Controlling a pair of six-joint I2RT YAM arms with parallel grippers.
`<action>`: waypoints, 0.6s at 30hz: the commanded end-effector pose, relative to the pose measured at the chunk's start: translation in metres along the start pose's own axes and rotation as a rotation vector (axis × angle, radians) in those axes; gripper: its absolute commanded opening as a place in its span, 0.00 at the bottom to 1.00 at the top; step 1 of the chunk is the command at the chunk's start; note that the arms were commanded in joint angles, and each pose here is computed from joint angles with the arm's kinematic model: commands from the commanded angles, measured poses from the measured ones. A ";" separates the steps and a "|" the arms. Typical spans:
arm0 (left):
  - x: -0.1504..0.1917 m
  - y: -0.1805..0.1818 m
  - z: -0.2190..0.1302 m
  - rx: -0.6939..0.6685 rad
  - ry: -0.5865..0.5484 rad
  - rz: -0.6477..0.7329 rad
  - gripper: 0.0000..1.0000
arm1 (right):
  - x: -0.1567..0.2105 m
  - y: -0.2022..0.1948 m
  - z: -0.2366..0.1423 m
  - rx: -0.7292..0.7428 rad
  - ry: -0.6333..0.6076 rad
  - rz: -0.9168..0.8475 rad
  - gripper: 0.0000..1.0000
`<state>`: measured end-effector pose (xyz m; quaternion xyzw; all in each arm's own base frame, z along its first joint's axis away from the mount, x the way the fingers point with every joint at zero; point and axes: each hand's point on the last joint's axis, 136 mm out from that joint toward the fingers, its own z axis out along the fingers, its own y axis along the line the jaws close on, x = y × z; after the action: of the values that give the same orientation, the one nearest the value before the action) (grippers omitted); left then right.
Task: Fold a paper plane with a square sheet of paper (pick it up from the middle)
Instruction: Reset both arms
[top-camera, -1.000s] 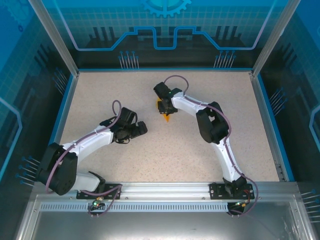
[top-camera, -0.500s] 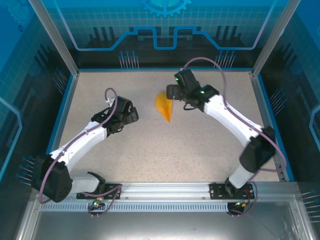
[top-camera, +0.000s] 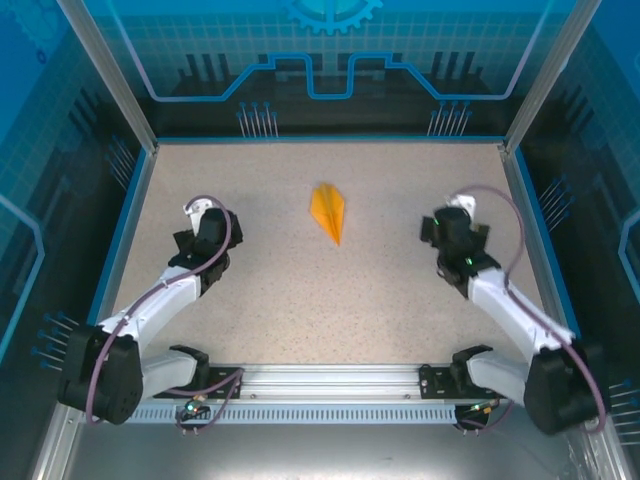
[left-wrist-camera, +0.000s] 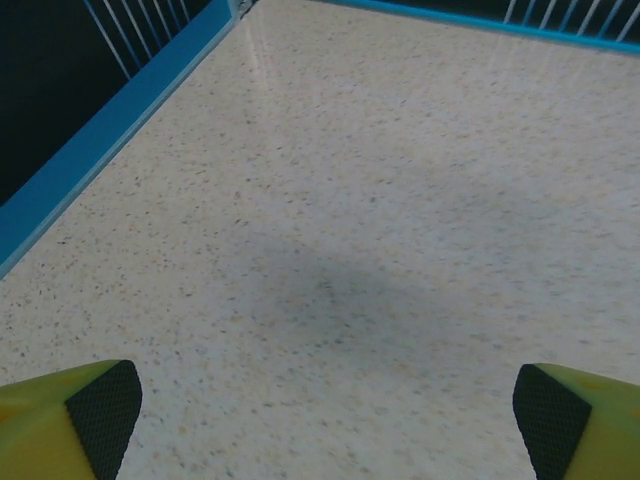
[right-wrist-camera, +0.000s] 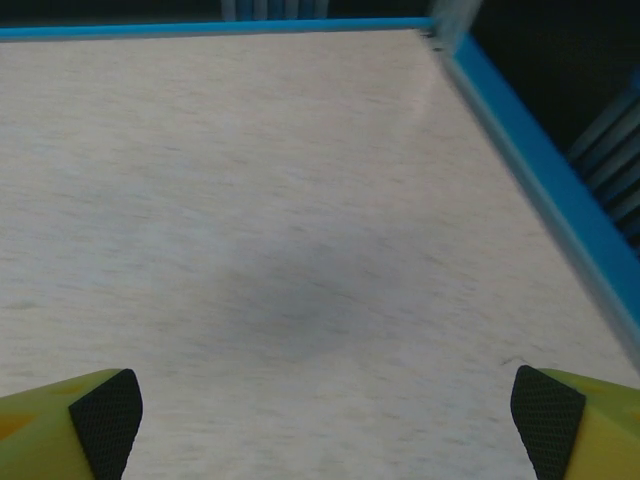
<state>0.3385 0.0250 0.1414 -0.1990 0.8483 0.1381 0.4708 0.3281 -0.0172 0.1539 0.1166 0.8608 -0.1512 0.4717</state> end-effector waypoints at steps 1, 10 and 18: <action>-0.015 -0.006 0.016 0.077 -0.128 0.021 0.99 | -0.009 -0.008 0.013 -0.015 -0.147 -0.001 0.99; -0.002 -0.035 0.039 0.333 -0.201 0.059 0.99 | 0.001 0.008 0.048 -0.094 -0.199 -0.053 0.99; 0.018 -0.052 0.046 0.438 -0.203 0.098 0.99 | 0.004 0.031 0.045 -0.231 -0.213 -0.141 0.99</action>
<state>0.3811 0.0037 0.0867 -0.0653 0.8362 0.0179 0.5442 0.3626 -0.0136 0.1019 0.0141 0.8455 -0.1185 0.5205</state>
